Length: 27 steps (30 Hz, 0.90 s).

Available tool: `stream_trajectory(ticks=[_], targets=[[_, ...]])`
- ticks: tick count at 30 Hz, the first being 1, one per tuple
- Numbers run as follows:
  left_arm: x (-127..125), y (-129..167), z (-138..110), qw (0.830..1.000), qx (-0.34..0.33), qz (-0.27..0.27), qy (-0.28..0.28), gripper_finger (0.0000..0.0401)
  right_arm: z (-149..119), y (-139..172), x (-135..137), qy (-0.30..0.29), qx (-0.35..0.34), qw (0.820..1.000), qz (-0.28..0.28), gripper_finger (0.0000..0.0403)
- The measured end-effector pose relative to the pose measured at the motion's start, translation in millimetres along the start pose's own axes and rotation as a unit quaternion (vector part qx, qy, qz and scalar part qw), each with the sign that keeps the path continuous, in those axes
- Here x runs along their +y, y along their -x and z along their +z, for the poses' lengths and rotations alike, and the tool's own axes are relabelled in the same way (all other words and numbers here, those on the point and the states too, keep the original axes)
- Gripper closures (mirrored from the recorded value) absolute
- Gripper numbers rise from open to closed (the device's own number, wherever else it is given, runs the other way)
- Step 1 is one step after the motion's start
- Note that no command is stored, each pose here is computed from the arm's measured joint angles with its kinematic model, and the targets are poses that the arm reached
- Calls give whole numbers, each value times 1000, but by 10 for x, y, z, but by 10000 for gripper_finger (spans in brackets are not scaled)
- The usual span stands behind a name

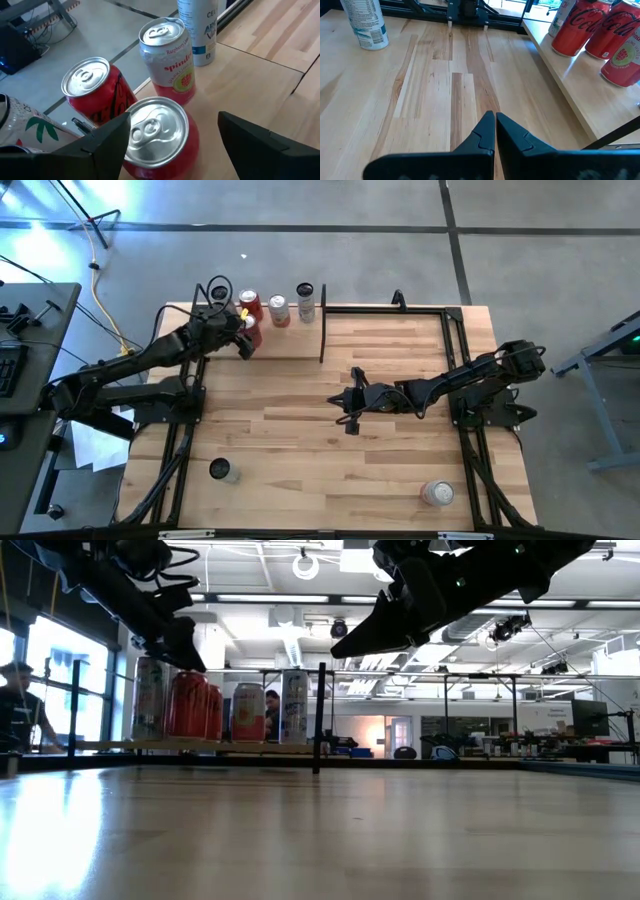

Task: Place canned beverage on shelf
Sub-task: Put the red-black soda can on the shelf aligned with the other red-black soda can

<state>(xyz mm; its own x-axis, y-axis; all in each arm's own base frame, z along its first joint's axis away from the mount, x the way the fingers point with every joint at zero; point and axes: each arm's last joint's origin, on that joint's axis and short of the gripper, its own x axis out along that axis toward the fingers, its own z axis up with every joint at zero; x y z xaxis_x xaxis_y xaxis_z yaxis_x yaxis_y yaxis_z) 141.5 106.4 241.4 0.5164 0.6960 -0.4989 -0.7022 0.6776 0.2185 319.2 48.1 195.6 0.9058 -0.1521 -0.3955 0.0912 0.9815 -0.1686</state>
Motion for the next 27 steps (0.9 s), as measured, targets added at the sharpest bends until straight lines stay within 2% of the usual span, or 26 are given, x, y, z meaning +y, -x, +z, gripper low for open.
stream_trajectory(ticks=[7, 11, 14, 18, 21, 23, 25, 27], targets=[[6, 8, 60, 1000, -23, 0, 4, 105, 0, 0, 0, 0, 0, 1000, 0, 403], [7, 83, 198, 999, -45, -13, 7, 105, 0, 0, 0, 0, 0, 1000, 0, 403], [-46, 172, 311, 995, -73, -69, 13, 105, 0, 0, 0, 3, 0, 1000, 0, 403], [-140, 304, 396, 982, -104, -160, 11, 105, 0, 0, 0, 3, 0, 1000, 0, 403], [-256, 370, 397, 966, -101, -233, 37, 105, 0, 0, 0, 3, 0, 1000, 0, 403], [-338, 399, 372, 961, -91, -257, 38, 105, 0, 0, 1, 4, 0, 1000, 0, 403], [-412, 401, 328, 970, -68, -231, 38, 110, 0, 0, 0, 4, 0, 1000, 0, 403], [-478, 388, 263, 983, -37, -175, 40, 122, 0, 0, 0, 4, 0, 1000, 0, 403]])
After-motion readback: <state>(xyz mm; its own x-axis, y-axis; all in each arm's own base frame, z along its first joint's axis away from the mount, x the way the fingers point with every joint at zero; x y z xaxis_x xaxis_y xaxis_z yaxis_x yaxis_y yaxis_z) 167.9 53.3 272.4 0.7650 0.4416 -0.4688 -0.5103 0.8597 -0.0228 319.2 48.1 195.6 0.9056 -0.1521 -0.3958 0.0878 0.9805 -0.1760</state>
